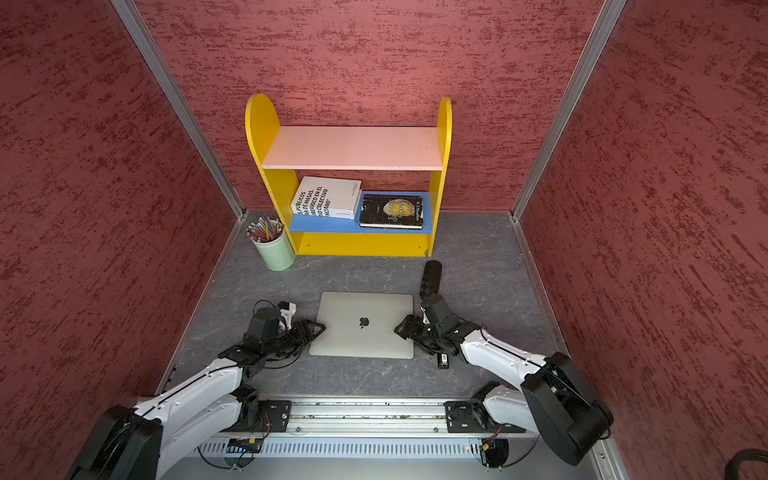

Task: Close the laptop lid and set it aside
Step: Pick up the laptop from the center of the board.

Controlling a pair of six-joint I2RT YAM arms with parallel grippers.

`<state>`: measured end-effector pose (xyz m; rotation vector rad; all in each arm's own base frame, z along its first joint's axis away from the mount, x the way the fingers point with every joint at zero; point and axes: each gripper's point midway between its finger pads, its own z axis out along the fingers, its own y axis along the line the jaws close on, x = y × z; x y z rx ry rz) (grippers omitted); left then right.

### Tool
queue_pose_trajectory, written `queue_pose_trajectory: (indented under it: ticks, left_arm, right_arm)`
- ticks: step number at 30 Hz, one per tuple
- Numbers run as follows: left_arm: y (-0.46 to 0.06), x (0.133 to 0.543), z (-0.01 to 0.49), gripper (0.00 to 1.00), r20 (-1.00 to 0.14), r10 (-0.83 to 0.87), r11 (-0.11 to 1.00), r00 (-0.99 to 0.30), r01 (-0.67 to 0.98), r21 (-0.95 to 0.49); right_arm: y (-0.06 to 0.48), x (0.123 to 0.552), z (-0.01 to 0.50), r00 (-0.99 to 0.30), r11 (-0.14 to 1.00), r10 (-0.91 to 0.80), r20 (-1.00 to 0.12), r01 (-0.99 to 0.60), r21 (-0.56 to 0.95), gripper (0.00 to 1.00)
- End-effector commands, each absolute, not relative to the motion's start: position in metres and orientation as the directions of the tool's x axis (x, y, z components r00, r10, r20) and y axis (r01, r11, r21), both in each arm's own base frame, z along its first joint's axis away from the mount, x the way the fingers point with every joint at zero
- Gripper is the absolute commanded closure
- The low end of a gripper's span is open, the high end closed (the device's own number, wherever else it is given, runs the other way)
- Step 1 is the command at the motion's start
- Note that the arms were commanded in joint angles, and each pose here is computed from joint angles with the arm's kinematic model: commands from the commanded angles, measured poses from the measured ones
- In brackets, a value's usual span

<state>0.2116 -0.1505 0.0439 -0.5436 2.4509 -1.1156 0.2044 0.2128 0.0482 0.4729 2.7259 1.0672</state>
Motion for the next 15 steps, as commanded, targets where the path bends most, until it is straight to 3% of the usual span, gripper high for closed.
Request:
queue_pose_trajectory:
  ticks: [1, 15]
  left_arm:
    - [-0.198, 0.201, 0.111, 0.39, -0.208, -0.337, 0.393, -0.918, 0.063, -0.917]
    - [-0.193, 0.202, 0.118, 0.54, -0.209, -0.362, 0.373, -0.909, 0.064, -0.926]
  right_arm:
    - [0.271, 0.213, 0.142, -0.967, 0.411, 0.217, -0.132, -0.032, 0.911, 0.23]
    - [0.264, 0.215, 0.156, -0.956, 0.394, 0.242, -0.164, -0.057, 0.917, 0.32]
